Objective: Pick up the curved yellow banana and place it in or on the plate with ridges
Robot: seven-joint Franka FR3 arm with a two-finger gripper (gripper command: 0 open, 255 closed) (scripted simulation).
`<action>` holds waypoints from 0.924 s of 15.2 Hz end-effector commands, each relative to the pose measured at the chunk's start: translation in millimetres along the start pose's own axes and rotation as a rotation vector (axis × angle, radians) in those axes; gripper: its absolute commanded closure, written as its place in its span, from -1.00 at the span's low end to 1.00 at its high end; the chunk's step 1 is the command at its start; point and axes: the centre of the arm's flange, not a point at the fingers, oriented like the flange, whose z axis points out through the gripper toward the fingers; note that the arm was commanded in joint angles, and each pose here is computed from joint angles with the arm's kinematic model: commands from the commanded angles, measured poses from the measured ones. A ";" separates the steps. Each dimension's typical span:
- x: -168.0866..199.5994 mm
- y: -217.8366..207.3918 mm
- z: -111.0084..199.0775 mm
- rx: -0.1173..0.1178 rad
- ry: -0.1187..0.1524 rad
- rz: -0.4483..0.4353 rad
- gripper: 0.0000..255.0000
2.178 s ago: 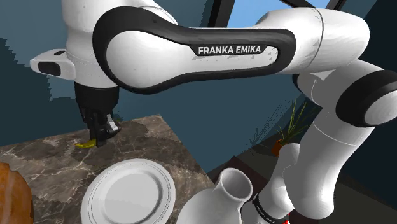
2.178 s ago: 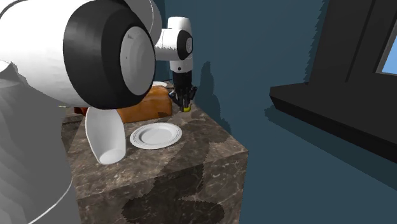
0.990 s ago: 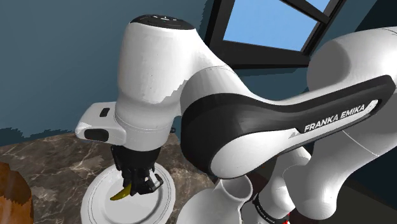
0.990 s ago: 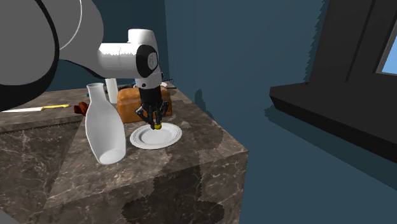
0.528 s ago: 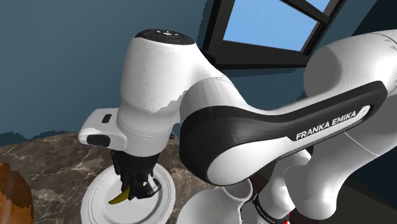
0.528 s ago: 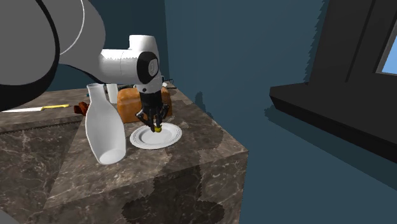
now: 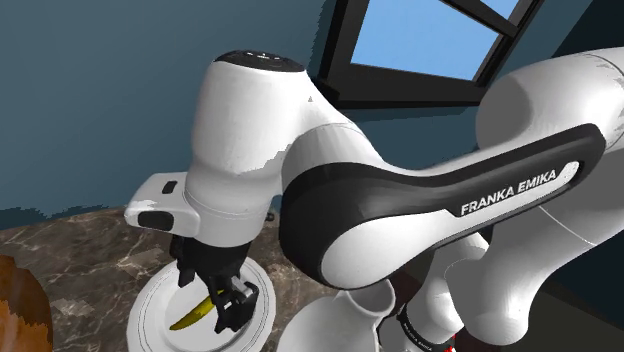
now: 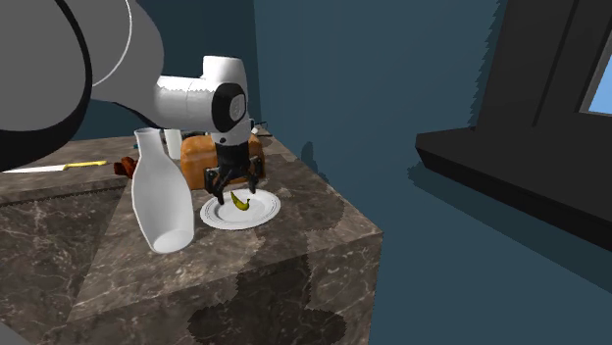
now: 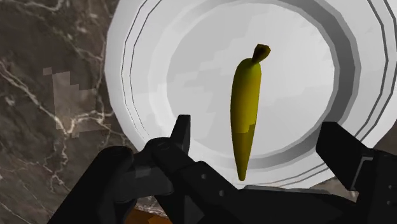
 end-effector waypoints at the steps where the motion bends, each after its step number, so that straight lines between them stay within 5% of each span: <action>1: -3.9 1.8 11.1 -0.026 -0.059 -0.038 -1.00; 6: 2.5 -2.0 -41.7 -0.025 -0.060 -0.038 -1.00; 14: 2.5 -2.0 -41.7 -0.025 -0.060 -0.038 -1.00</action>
